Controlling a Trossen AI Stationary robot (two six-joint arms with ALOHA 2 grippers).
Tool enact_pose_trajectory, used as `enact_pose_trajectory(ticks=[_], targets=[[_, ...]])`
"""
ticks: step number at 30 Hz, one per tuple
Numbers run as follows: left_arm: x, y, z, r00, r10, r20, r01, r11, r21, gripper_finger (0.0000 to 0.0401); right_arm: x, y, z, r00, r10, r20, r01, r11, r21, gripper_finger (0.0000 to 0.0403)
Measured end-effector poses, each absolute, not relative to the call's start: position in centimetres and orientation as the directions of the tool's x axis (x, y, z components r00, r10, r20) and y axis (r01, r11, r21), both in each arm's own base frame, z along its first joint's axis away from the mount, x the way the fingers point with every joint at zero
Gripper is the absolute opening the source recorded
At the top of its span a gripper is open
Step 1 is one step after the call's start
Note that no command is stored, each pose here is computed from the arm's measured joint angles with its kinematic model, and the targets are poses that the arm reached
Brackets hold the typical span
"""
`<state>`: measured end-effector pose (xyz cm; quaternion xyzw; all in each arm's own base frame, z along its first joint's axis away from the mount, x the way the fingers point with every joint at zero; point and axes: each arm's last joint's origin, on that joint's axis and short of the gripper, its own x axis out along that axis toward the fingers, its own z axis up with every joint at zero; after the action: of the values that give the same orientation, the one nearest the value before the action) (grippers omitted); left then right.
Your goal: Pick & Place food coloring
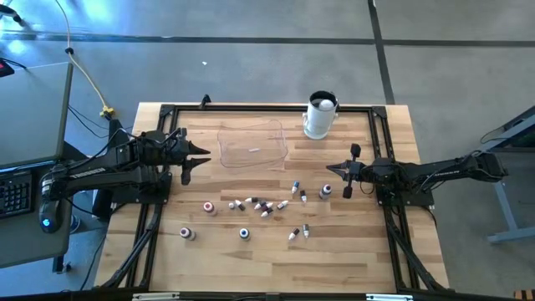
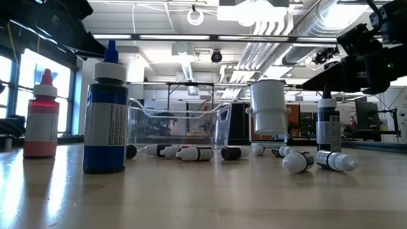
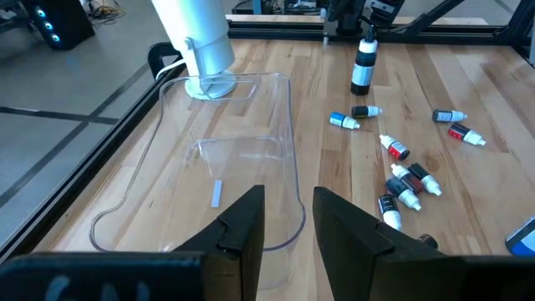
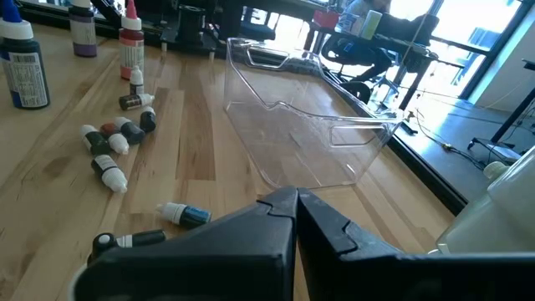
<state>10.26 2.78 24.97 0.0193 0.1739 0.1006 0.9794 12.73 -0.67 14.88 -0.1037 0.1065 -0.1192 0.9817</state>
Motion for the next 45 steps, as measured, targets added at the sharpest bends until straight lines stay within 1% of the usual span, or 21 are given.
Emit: enact_pose_trajectory(ticks=[33,37,41,45], targets=[[10.3,2.8,25.1,0.924,0.205,-0.323,-0.192,0.979,0.072,0.0104,12.7,-0.7,14.9,0.949,-0.256,-0.184,0.212,0.95,-0.229,0.0002],[10.5,2.8,25.6,0.943,0.195,-0.271,-0.204,0.979,-0.003,0.0104,12.7,-0.7,14.9,0.949,-0.256,-0.184,0.212,0.95,-0.229,0.0002],[10.6,2.9,26.4,0.956,0.222,-0.19,-0.231,0.973,-0.024,0.0104,12.7,-0.7,14.9,0.949,-0.256,-0.184,0.212,0.95,-0.229,0.0003],[10.7,2.9,27.0,0.973,0.195,-0.123,-0.204,0.977,-0.066,0.0104,12.7,-0.7,14.9,0.949,-0.256,-0.184,0.212,0.95,-0.229,0.0002]])
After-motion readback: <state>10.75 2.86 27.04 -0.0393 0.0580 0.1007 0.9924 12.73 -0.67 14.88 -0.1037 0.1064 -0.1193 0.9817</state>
